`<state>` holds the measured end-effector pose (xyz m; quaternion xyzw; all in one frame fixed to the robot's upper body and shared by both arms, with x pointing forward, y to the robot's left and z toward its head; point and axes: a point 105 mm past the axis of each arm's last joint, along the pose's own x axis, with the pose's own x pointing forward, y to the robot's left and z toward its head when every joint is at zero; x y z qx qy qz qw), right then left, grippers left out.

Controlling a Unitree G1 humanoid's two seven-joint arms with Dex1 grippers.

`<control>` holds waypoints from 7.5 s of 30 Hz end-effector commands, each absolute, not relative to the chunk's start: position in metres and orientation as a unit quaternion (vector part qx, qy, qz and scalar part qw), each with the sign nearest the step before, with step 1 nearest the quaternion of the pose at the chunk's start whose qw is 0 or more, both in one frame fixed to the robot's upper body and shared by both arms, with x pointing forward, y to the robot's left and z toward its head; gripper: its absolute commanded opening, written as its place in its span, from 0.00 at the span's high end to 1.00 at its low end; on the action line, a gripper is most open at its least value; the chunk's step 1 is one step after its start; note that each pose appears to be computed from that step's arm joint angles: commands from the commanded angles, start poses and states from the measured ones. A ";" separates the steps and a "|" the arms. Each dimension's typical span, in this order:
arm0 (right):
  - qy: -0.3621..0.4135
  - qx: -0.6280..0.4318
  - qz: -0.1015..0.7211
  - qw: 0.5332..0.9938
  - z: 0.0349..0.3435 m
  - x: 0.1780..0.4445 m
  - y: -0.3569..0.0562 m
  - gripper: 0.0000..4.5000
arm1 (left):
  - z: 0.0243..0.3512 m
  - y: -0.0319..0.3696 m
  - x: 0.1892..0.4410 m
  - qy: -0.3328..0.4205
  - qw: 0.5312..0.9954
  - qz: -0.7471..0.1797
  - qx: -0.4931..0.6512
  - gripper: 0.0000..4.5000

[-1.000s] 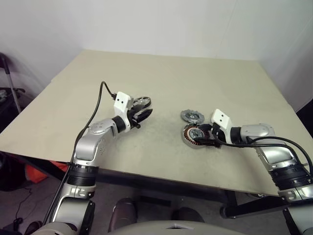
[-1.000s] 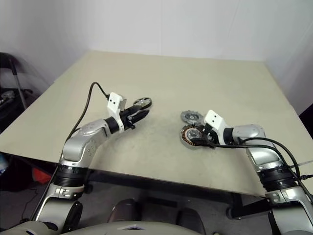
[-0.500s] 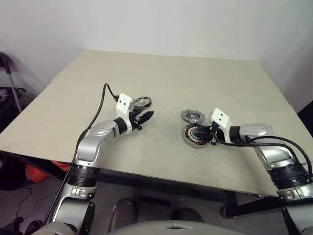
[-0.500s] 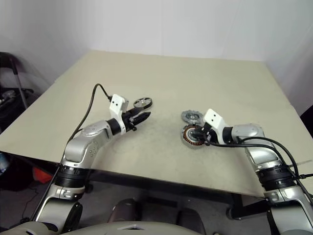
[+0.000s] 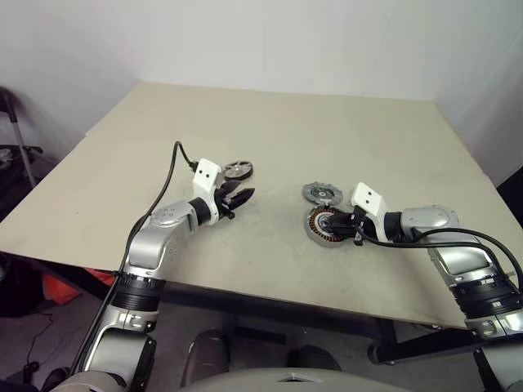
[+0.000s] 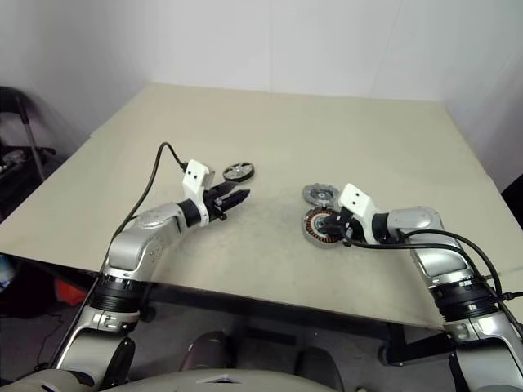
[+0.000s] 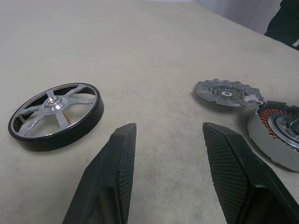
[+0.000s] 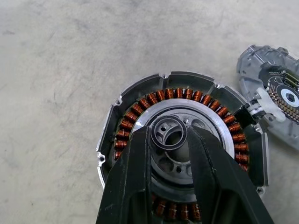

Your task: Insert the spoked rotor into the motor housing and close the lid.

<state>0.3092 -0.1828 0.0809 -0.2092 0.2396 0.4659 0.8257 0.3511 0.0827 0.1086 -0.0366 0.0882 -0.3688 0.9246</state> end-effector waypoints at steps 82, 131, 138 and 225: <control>0.227 -0.214 0.430 0.847 0.087 0.326 -0.193 0.52 | 0.094 0.097 0.357 0.102 0.934 -0.341 -0.006 0.47; 0.237 -0.186 0.457 0.837 0.088 0.311 -0.181 0.71 | 0.086 0.105 0.361 0.111 0.936 -0.332 0.014 0.47; 0.189 -0.195 0.452 0.850 0.108 0.321 -0.178 0.51 | 0.083 0.104 0.361 0.115 0.936 -0.331 0.016 0.47; 0.159 -0.172 0.447 0.863 0.125 0.322 -0.174 0.99 | 0.070 0.121 0.364 0.144 0.945 -0.295 0.004 0.47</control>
